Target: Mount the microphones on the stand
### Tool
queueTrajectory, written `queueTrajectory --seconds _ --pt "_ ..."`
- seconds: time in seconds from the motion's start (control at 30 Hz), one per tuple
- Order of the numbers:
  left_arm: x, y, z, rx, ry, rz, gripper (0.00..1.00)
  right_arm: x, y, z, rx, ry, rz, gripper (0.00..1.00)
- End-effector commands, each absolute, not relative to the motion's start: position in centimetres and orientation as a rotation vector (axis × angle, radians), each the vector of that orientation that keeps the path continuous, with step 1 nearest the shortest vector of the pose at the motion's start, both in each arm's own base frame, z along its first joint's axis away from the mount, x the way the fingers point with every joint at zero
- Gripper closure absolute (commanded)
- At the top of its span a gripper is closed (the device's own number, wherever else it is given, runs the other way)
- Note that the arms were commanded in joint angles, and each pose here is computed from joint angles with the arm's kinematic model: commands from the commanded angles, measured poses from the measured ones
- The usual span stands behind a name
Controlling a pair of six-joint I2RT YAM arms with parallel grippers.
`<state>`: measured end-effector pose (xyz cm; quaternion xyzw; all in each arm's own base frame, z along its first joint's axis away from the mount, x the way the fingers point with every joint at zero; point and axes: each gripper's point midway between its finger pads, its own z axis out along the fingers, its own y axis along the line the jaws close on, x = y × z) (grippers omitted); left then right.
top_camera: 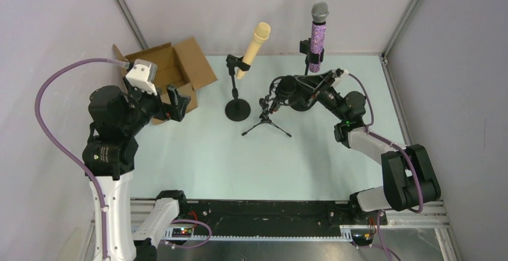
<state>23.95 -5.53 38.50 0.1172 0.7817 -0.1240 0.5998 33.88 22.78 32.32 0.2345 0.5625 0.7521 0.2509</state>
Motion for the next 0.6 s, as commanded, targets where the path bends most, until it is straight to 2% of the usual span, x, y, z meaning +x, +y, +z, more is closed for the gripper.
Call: queueTrajectory --seconds 0.0,0.1,0.57 --pt "24.1 -5.7 39.6 0.276 1.768 -0.296 0.00 31.7 23.4 30.8 0.573 1.650 2.053 0.45" --pt "24.1 -5.8 39.6 0.277 1.766 -0.300 0.00 31.4 23.1 30.4 0.567 1.678 2.008 0.40" --pt "24.1 -5.9 39.9 0.276 1.760 -0.314 0.00 33.0 20.6 28.4 0.662 1.735 1.859 0.34"
